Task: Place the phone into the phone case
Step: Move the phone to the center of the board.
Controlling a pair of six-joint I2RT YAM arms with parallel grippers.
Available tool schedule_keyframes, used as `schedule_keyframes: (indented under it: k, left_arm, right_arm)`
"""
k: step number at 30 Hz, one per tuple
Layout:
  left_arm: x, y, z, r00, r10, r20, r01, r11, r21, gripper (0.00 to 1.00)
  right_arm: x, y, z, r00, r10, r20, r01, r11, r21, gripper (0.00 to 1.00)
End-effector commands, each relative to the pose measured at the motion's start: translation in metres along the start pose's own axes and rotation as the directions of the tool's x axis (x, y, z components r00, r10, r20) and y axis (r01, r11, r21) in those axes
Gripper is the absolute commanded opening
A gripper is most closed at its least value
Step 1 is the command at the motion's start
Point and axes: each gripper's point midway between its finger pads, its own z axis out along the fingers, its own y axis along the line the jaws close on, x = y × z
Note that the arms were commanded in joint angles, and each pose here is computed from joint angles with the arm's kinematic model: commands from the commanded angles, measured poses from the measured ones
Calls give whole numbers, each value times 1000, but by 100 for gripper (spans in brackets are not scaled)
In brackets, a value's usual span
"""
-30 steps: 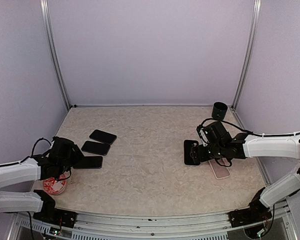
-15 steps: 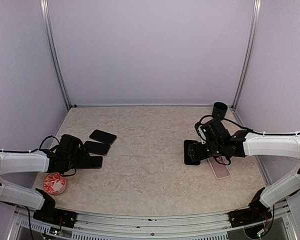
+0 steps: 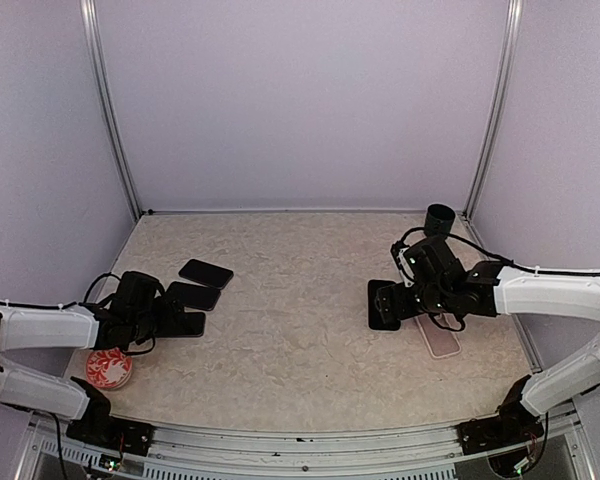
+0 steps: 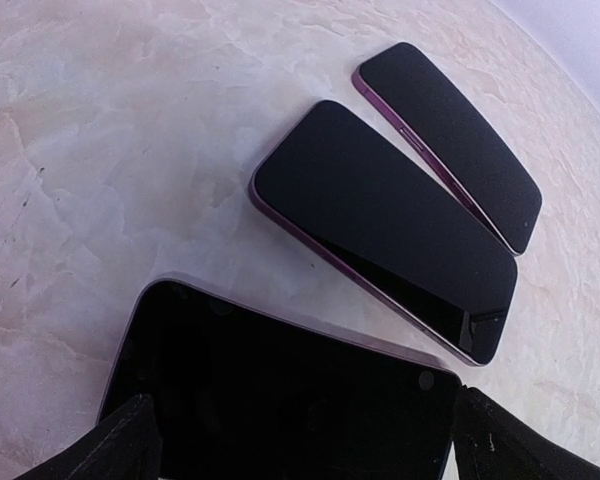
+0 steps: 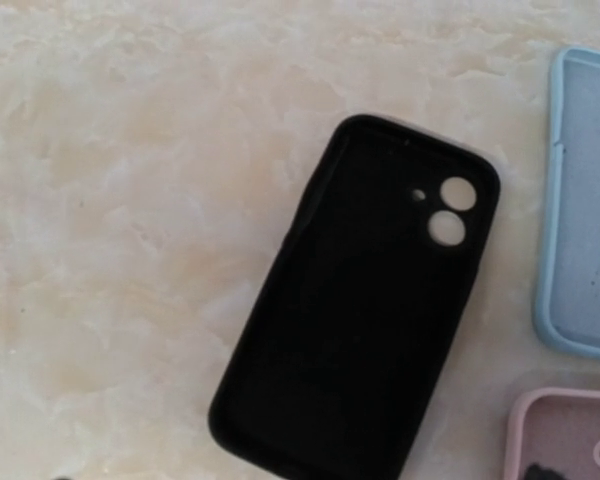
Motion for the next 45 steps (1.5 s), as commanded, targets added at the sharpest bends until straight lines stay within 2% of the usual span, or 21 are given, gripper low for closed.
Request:
schedule_keyframes:
  k: [1,6,13,18,28,37,45]
  left_arm:
    - [1,-5,-2,1000,9,2,-9,999,48,99]
    - [5,-1,-4,1000,3,10,-4,997,71,99]
    - [-16,14,-5,997,4,83,1,998,-58,99]
    - [-21,21,-2,996,-7,93,17,993,-114,99]
    - [-17,20,23,1000,19,25,-14,986,-165,99]
    - [4,3,25,999,-16,-44,16,1000,-17,99]
    - [30,-10,22,997,23,-79,-20,999,37,99]
  right_arm:
    - [-9,8,-8,999,14,33,-14,1000,-20,96]
    - [-8,16,-4,1000,-11,17,11,1000,-16,98]
    - [-4,22,2,1000,-19,3,19,1000,-23,99]
    - [-3,24,4,1000,-23,-1,23,999,-22,100]
    - [-3,25,2,999,-33,1,33,999,-16,100]
    - [-5,28,2,999,-34,7,35,999,-27,100]
    - [-9,53,9,999,-35,4,35,991,-126,100]
